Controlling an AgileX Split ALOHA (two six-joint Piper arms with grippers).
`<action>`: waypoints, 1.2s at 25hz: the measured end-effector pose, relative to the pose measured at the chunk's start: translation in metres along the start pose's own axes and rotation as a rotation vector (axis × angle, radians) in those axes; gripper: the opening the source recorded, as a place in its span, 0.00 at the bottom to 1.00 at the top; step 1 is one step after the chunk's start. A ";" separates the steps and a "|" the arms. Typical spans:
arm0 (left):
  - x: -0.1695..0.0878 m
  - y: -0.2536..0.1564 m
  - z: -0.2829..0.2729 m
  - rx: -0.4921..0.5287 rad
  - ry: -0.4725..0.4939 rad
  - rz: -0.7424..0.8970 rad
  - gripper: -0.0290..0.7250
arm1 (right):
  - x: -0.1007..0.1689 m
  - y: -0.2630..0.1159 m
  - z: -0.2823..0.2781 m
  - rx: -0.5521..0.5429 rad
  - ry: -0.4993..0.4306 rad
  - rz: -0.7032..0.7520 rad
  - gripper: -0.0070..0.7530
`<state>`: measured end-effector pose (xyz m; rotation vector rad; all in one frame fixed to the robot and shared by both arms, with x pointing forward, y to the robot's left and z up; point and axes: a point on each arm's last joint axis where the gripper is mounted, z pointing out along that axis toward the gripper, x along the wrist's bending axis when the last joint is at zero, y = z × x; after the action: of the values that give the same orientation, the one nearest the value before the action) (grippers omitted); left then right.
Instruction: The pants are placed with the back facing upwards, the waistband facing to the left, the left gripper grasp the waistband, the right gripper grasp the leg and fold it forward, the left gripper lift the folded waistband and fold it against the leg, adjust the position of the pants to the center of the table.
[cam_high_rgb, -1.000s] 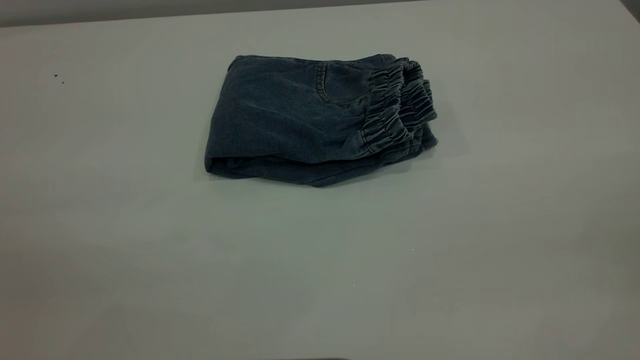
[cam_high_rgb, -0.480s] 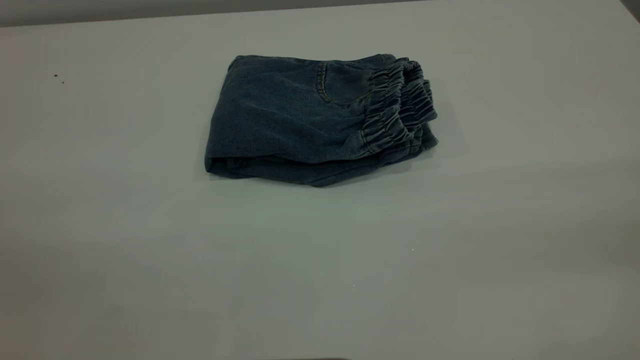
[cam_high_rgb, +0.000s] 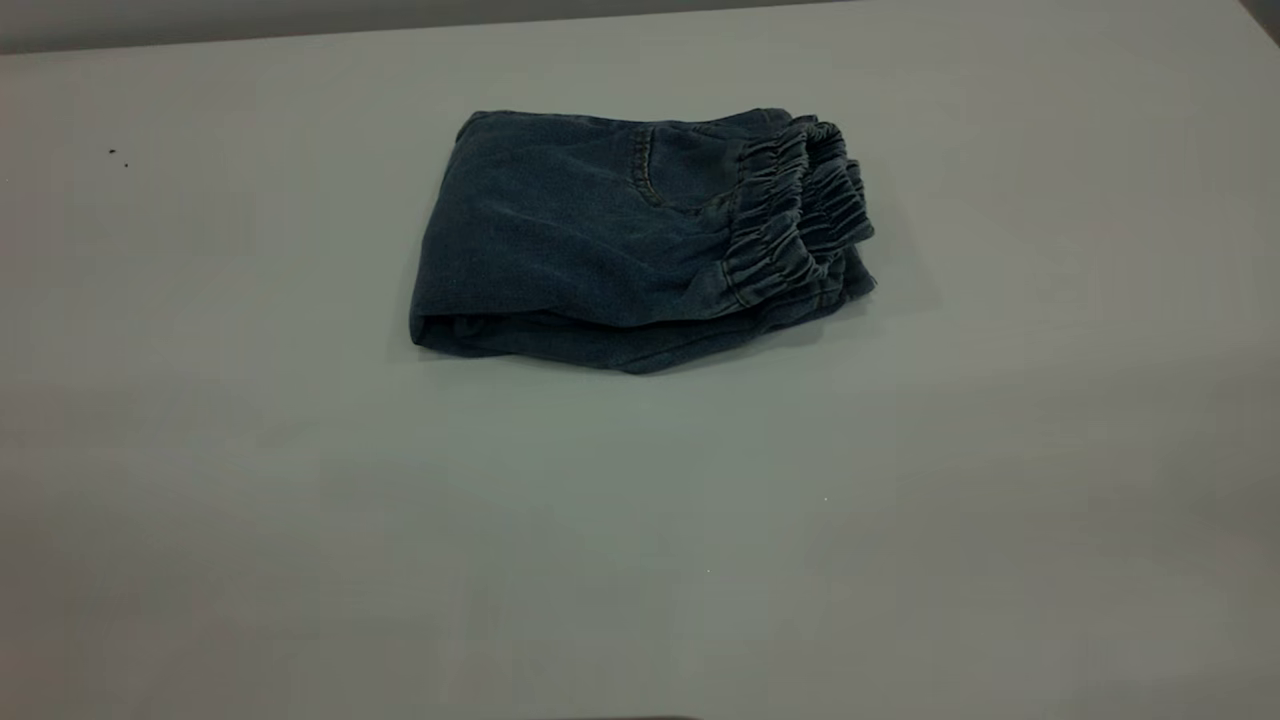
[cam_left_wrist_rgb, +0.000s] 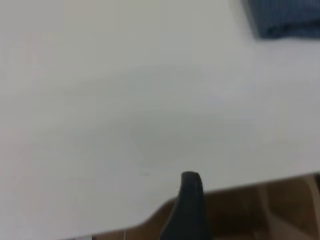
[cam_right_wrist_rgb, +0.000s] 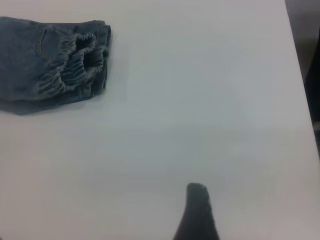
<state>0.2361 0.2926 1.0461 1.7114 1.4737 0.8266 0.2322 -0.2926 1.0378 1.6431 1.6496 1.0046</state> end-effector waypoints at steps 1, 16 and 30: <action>0.000 -0.002 -0.003 -0.024 0.003 0.001 0.82 | 0.000 0.000 0.000 0.000 0.001 0.000 0.64; -0.001 -0.005 -0.006 -0.040 0.011 -0.001 0.82 | 0.000 0.000 0.000 0.000 0.003 0.002 0.64; -0.001 -0.005 -0.006 -0.040 0.011 -0.001 0.82 | 0.000 0.000 0.000 0.000 0.003 0.002 0.64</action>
<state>0.2287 0.2926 1.0452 1.6790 1.4557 0.8605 0.2321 -0.2923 1.0379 1.6438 1.6508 1.0085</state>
